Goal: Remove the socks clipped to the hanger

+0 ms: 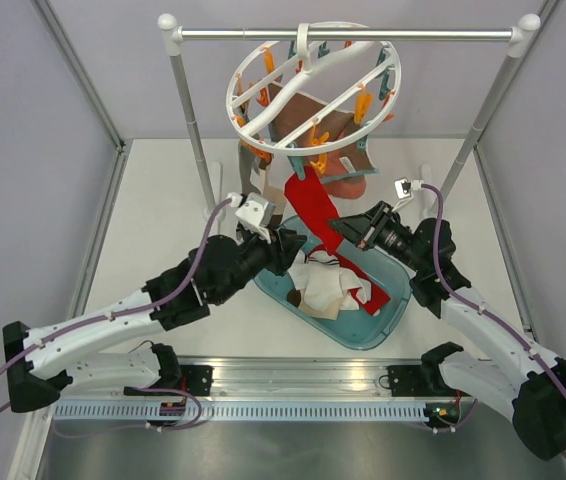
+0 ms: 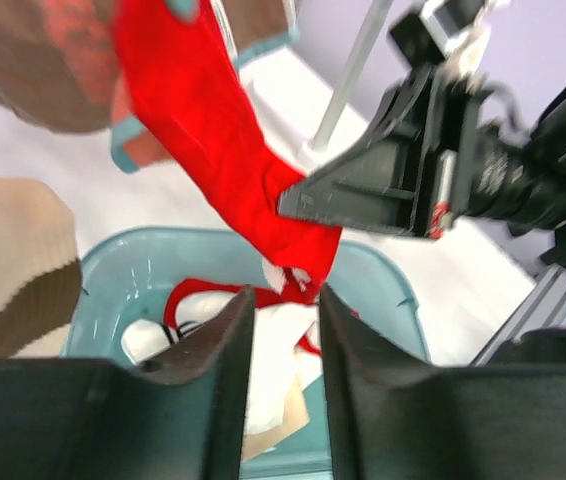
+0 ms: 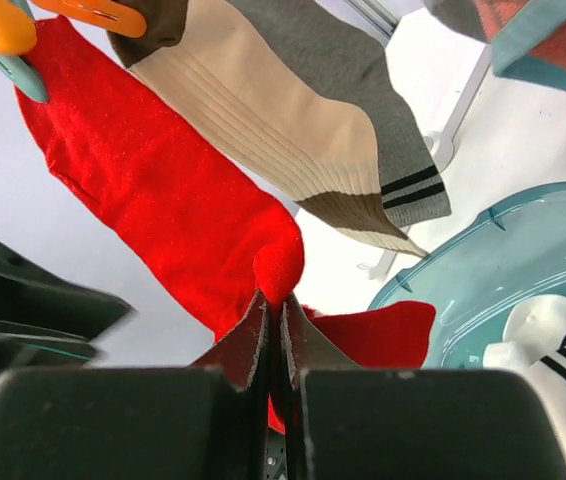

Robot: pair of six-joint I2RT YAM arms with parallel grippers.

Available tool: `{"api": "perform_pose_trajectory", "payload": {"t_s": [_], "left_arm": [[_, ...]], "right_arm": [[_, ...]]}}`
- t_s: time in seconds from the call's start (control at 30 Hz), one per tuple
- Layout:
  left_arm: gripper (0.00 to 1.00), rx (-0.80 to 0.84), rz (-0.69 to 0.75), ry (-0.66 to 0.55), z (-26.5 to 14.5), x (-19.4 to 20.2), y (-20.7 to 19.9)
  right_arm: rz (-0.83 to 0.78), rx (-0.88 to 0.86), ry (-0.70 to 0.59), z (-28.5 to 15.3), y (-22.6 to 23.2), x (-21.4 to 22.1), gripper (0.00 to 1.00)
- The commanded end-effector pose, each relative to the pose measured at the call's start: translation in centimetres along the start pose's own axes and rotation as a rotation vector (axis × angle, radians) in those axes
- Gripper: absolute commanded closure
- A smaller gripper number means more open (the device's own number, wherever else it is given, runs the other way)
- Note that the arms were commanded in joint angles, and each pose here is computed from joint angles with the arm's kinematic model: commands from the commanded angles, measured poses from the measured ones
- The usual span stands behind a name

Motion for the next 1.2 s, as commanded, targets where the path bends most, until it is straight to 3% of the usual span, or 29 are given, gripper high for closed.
{"api": "perform_pose_trajectory", "payload": {"t_s": [0.0, 0.13, 0.37, 0.7, 1.17], "left_arm": [[0.62, -0.033, 0.009, -0.122, -2.4, -4.5, 0.9], [0.51, -0.045, 0.001, -0.187, -2.9, -6.9, 1.9], [0.46, 0.050, -0.049, -0.247, -1.5, -11.2, 2.9], [0.42, 0.101, -0.098, -0.266, 2.6, -11.4, 2.5], [0.39, -0.014, -0.073, -0.295, 4.4, -11.1, 3.6]], "right_arm": [[-0.048, -0.042, -0.026, 0.2, 1.5, -1.2, 0.99], [-0.050, -0.046, -0.023, 0.2, 1.6, -1.2, 0.99], [-0.051, -0.054, -0.020, 0.2, 1.9, -1.4, 0.99], [-0.051, -0.057, -0.012, 0.1, 2.1, -1.3, 0.99], [-0.060, -0.060, -0.003, -0.1, 2.4, -1.4, 0.99]]}}
Point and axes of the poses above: each gripper's point midway between its finger pads, its own z axis out along the fingers, its own y axis along the line the jaws close on, x = y × z, the point moved 9 cm from there along -z, back along the fingers, and after that the axes turned 5 degrees about z, right-handed, at the moved point
